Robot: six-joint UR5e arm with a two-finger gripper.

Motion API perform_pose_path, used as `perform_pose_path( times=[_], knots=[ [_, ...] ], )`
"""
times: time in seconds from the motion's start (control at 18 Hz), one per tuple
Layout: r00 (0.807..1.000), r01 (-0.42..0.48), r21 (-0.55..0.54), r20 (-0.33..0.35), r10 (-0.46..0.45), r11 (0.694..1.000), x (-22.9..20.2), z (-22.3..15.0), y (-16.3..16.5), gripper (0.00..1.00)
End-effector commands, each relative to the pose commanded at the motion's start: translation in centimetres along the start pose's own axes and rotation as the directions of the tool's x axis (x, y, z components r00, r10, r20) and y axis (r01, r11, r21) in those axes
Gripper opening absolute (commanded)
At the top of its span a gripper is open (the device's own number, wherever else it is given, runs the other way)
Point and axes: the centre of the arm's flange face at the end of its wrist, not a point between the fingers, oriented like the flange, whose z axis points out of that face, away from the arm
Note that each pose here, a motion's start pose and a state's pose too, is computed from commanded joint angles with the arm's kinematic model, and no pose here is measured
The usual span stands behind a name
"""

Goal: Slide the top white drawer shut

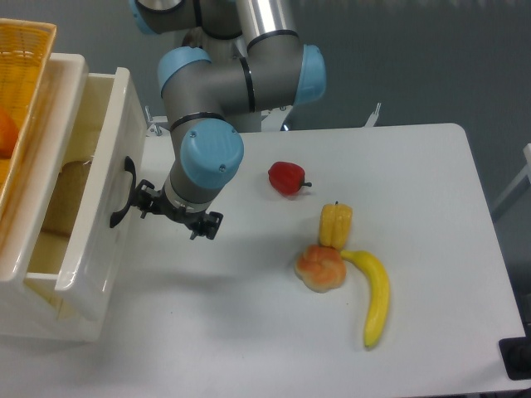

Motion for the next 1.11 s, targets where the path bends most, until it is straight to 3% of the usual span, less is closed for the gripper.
perform_pose_path(
  times=[1.11],
  knots=[
    [1.000, 0.004, -0.011, 0.001, -0.004, 1.000, 2.9, 0.9, -0.9, 1.00]
  ],
)
